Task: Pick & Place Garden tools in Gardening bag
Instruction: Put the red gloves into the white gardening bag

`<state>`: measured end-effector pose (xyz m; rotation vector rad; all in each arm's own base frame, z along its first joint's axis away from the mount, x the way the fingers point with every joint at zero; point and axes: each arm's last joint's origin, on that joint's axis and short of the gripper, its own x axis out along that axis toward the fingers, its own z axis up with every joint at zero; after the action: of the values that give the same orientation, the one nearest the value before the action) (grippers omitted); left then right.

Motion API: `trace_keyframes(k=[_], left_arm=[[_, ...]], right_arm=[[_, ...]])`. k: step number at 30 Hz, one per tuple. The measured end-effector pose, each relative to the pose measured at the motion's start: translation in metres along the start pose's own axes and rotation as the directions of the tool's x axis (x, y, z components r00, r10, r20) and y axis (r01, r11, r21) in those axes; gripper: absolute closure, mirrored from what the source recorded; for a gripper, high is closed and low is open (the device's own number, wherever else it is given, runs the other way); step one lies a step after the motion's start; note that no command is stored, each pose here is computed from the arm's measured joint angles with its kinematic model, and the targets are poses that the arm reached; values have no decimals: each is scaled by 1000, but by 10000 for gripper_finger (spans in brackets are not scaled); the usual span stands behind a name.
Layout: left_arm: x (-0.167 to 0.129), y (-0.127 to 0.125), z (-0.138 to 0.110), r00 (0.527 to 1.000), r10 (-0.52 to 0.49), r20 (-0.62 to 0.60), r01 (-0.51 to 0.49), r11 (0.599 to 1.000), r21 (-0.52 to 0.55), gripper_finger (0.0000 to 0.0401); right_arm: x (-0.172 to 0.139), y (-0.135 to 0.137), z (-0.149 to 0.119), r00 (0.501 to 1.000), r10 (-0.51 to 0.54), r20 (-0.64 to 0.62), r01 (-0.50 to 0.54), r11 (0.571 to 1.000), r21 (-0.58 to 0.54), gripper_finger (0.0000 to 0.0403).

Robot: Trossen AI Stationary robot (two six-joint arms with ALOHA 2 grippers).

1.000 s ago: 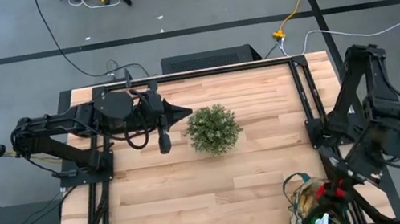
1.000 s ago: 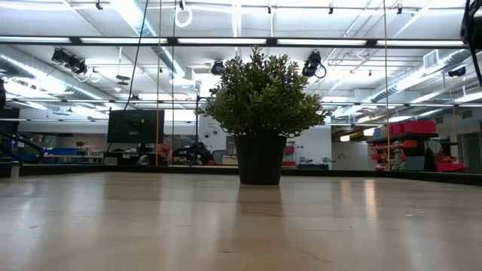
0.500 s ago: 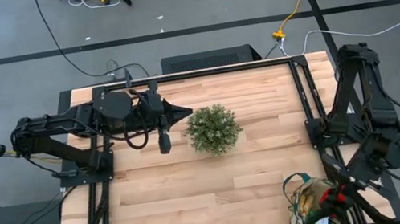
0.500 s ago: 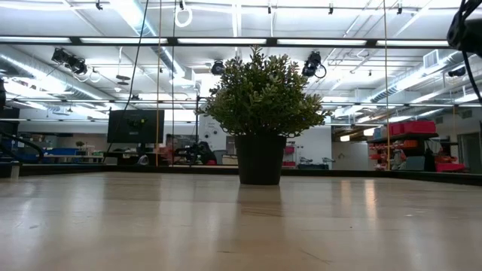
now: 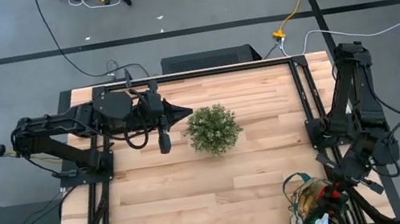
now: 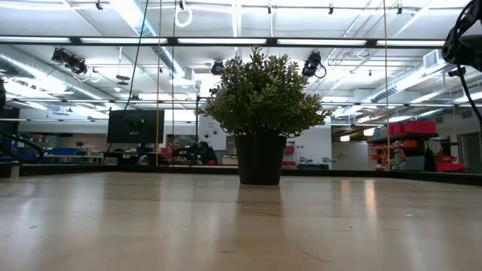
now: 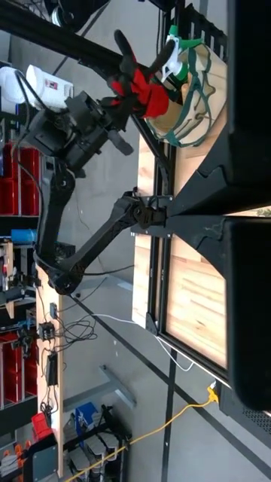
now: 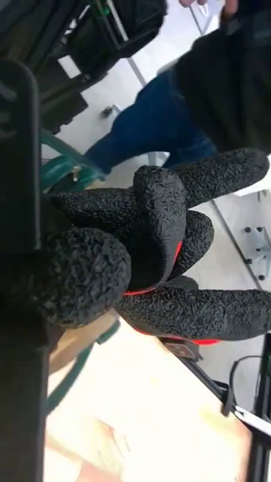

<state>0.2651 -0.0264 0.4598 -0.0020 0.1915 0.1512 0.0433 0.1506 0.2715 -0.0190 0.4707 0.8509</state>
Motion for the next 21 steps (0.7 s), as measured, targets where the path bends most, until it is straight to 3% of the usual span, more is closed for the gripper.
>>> trace_keyframes(k=[8, 15, 21], left_arm=[[0, 0, 0, 1000, 0, -1, 0, 1000, 1, 400], [0, 0, 0, 1000, 0, -1, 0, 1000, 1, 399], [0, 0, 0, 1000, 0, -2, 0, 1000, 1, 399]], right_arm=[[5, -1, -11, 1000, 8, -20, -8, 1000, -7, 390], [5, -1, -11, 1000, 7, -22, -7, 1000, 0, 350], [5, -4, -16, 997, -13, -73, 19, 996, 81, 317]])
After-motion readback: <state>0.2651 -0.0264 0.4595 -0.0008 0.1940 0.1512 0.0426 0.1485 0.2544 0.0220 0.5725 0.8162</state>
